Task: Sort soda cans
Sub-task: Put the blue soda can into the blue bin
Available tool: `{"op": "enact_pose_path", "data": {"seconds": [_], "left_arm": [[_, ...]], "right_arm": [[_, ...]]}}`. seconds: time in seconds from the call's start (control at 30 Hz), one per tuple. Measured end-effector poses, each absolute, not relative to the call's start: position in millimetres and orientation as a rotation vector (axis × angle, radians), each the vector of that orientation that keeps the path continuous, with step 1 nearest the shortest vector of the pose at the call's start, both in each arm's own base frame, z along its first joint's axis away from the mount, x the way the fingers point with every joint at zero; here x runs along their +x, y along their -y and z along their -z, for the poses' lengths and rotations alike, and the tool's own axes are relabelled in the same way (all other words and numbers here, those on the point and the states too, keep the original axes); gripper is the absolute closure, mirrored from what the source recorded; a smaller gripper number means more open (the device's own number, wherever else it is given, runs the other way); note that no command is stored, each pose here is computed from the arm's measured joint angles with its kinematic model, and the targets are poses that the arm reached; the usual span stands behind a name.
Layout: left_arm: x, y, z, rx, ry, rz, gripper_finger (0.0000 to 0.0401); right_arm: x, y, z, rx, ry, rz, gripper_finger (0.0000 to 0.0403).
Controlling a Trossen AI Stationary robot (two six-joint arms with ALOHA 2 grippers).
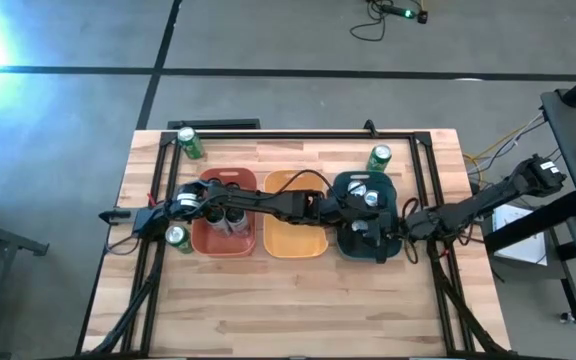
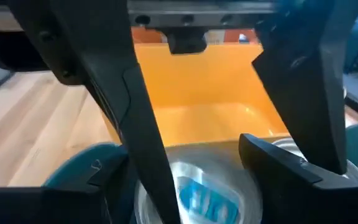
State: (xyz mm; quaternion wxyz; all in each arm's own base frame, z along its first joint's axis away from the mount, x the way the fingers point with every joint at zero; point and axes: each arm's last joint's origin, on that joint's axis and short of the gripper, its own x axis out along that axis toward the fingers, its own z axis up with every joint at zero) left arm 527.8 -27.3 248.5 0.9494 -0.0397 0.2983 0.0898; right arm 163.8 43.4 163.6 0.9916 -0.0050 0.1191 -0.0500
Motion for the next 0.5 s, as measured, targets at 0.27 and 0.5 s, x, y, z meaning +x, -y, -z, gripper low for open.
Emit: {"op": "enact_pose_path", "data": {"seconds": [0.27, 0.5], "left_arm": [[527, 27, -261, -0.068, -0.61, -0.179, 0.0081], [526, 27, -277, -0.056, -0.6, -0.178, 0.0081]], "right_arm": [[169, -45, -180, -0.025, -0.357, 0.104, 0.0173], [166, -44, -183, -0.009, -0.373, 0.108, 0.019]]}}
